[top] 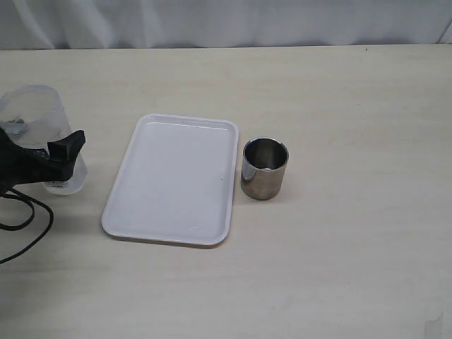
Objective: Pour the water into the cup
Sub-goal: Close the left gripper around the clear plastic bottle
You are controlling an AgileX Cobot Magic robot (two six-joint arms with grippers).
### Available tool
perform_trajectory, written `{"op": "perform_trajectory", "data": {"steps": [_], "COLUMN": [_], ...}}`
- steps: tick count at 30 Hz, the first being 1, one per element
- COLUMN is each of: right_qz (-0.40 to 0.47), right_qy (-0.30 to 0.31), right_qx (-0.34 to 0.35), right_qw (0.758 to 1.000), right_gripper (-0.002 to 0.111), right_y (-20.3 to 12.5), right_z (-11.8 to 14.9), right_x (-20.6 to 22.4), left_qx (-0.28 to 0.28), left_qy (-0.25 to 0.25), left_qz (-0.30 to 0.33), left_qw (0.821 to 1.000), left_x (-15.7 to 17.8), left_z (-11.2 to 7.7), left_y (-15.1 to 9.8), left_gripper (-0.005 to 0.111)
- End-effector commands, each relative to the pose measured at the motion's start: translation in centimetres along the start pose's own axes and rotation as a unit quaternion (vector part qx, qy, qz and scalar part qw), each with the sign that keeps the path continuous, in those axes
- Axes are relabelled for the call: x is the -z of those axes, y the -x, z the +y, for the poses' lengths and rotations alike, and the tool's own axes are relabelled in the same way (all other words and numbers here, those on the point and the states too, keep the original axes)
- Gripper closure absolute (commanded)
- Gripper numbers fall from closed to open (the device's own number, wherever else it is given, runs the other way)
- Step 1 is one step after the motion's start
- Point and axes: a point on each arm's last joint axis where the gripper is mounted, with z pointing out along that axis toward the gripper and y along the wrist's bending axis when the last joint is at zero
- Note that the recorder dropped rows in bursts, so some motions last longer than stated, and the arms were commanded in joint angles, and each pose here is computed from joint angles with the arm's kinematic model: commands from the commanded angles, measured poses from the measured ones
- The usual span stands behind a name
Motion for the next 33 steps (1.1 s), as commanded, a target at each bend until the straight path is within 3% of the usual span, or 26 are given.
{"op": "perform_trajectory", "data": {"steps": [1,22,26,33], "right_qz": [0.001,0.006,0.006,-0.016], "right_qy": [0.000,-0.001,-0.001,0.004], "right_qx": [-0.002,-0.002,-0.002,-0.003], "right_qw": [1.000,1.000,1.000,1.000], "right_gripper": [0.104,0.104,0.104,0.101], "right_y": [-0.08,-0.17,-0.17,0.22], "right_z": [-0.01,-0.02,-0.02,0.05], "right_x": [0.05,0.06,0.06,0.06], "left_qx": [-0.001,-0.001,-0.001,-0.005], "left_qy": [-0.002,0.000,0.000,-0.011], "left_qz": [-0.006,-0.013,-0.013,-0.012], "left_qw": [1.000,1.000,1.000,1.000], "left_x": [-0.12,-0.62,-0.62,-0.62], "left_z": [0.00,0.18,0.18,-0.02], "left_y": [0.10,0.35,0.35,0.33], "left_gripper": [0.011,0.014,0.032,0.083]}}
